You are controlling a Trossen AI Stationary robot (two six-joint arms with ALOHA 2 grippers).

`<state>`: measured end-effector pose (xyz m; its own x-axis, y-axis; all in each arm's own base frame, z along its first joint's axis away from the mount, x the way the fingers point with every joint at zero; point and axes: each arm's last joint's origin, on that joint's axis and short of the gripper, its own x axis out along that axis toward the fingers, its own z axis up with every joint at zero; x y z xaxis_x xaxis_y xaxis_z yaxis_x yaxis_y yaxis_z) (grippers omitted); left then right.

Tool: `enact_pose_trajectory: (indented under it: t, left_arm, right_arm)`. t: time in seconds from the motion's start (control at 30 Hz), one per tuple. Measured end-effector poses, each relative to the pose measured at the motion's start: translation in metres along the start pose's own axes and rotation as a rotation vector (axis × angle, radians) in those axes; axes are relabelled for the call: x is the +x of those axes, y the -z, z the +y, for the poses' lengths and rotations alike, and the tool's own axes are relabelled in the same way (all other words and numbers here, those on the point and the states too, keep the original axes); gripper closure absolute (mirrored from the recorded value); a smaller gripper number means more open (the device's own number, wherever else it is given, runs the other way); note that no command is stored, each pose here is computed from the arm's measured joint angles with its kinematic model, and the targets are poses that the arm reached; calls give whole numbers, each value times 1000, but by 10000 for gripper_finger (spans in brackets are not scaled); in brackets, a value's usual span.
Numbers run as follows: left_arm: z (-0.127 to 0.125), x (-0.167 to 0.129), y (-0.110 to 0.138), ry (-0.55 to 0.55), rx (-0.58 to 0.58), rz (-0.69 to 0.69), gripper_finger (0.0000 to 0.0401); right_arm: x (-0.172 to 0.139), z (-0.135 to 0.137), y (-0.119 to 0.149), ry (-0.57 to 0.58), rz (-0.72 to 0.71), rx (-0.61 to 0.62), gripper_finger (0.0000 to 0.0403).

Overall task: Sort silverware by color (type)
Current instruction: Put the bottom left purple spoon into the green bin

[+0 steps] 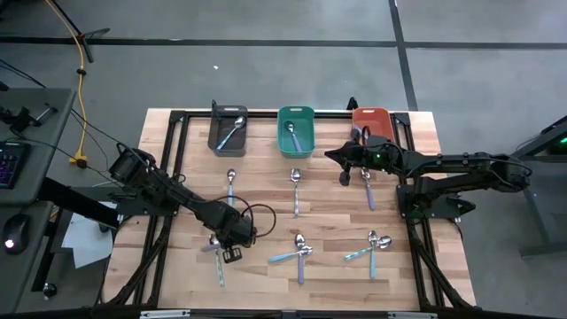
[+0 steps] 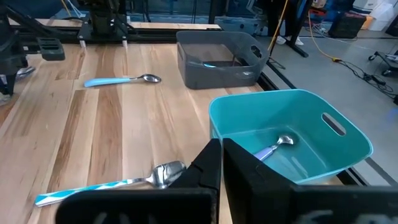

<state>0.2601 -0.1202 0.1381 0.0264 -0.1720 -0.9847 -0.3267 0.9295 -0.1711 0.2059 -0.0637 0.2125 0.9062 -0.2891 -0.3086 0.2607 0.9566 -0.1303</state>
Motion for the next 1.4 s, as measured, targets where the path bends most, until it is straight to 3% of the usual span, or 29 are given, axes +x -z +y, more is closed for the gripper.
enact_pose_trajectory:
  t: [0.27,0.63,0.97,1.2,1.4]
  left_arm:
    - [13,-21,-15,32,4,-53,400]
    - [54,-97,-44,169,-84,-328,401]
    - [144,-142,-95,420,-153,-683,401]
    - [219,-159,-124,508,-213,-988,401]
    - [265,-158,-144,548,-260,-1155,401]
  right_arm:
    - [0,0,0,0,0,-5,402]
    - [0,0,0,0,0,-5,402]
    - [0,0,0,1,5,4,402]
    - [0,-1,0,18,-3,31,402]
    - [0,-2,0,69,1,35,402]
